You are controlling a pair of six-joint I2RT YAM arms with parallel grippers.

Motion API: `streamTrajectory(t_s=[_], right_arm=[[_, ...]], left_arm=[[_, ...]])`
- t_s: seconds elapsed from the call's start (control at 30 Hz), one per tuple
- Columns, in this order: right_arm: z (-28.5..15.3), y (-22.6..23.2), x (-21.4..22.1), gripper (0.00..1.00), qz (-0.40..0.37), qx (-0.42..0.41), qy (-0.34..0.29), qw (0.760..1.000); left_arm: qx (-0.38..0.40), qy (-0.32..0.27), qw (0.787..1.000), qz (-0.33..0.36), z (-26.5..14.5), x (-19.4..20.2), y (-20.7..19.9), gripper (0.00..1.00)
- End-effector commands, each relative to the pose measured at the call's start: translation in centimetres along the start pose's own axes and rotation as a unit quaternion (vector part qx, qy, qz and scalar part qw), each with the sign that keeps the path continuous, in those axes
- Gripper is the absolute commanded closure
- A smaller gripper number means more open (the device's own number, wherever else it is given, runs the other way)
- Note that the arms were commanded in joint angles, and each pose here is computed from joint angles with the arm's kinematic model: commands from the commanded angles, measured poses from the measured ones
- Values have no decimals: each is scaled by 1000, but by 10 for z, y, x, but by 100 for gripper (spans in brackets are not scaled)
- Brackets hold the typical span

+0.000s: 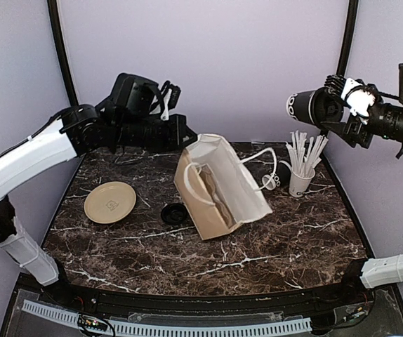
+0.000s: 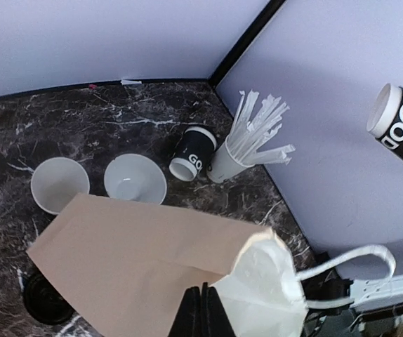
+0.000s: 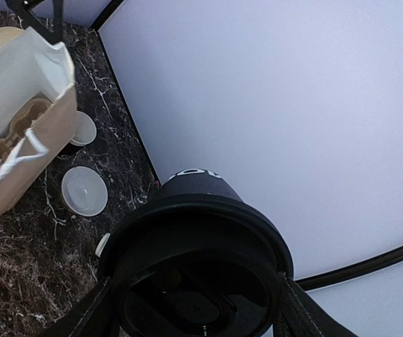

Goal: Pack the takeout coffee

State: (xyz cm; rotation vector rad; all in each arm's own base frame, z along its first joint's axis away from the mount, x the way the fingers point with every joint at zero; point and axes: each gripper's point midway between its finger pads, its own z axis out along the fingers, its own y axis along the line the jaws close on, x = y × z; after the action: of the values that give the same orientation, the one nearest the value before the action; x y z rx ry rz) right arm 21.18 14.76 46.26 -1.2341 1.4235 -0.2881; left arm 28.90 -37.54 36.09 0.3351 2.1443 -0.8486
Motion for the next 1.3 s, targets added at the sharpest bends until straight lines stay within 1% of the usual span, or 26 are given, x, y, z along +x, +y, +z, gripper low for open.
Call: streamTrajectory(t_s=[0.0, 0.03, 0.07, 0.1, 0.17, 0.33, 0.5, 0.67, 0.7, 0.77, 0.93, 1.0, 1.1, 1.13, 1.17, 1.2, 1.23, 1.27], right_arm=[[0, -23, -9, 44, 11, 47, -12, 999], [1, -23, -10, 44, 10, 50, -13, 999], [2, -24, -10, 44, 8, 52, -14, 999], [5, -24, -11, 44, 6, 53, -13, 998], [9, -22, -11, 44, 2, 52, -12, 999], [16, -19, -17, 44, 1, 42, -21, 999], [20, -20, -19, 44, -3, 41, -22, 999], [21, -21, -22, 43, -3, 40, -26, 999], [22, -21, -23, 44, -4, 39, -26, 999], [22, -21, -24, 43, -5, 39, -28, 999], [21, -20, -24, 44, -2, 36, -30, 999], [20, -18, -23, 43, -2, 34, -30, 999], [20, -15, -20, 43, -4, 31, -27, 999], [21, -14, -19, 43, -5, 30, -26, 999], [20, -14, -19, 43, -5, 31, -26, 999], [20, -14, -19, 43, -4, 31, -26, 999], [19, -14, -19, 43, -4, 30, -26, 999], [19, -14, -19, 43, -5, 29, -26, 999]], left_arm=[[29, -67, 979, -188, -22, 12, 10, 100], [15, -62, 976, -206, -18, 28, 18, 100], [24, -73, 973, -216, -26, 26, 15, 100], [17, -73, 971, -226, -26, 36, 18, 100], [15, -85, 967, -238, -36, 38, 18, 100], [38, -118, 960, -253, -58, 30, 5, 100], [78, -132, 941, -303, -72, 26, -10, 100], [117, -146, 926, -327, -85, 25, -30, 100], [129, -149, 921, -337, -87, 23, -34, 100], [124, -139, 917, -352, -83, 33, -34, 100], [113, -117, 890, -426, -65, 68, -16, 100], [106, -117, 884, -441, -63, 75, -10, 100], [98, -118, 882, -446, -65, 76, -6, 100], [84, -114, 888, -438, -65, 80, -1, 99], [79, -119, 889, -435, -70, 77, 0, 88], [57, -113, 901, -416, -71, 81, 6, 81], [54, -118, 903, -409, -81, 71, 3, 69], [15, -105, 920, -376, -83, 80, 14, 64]])
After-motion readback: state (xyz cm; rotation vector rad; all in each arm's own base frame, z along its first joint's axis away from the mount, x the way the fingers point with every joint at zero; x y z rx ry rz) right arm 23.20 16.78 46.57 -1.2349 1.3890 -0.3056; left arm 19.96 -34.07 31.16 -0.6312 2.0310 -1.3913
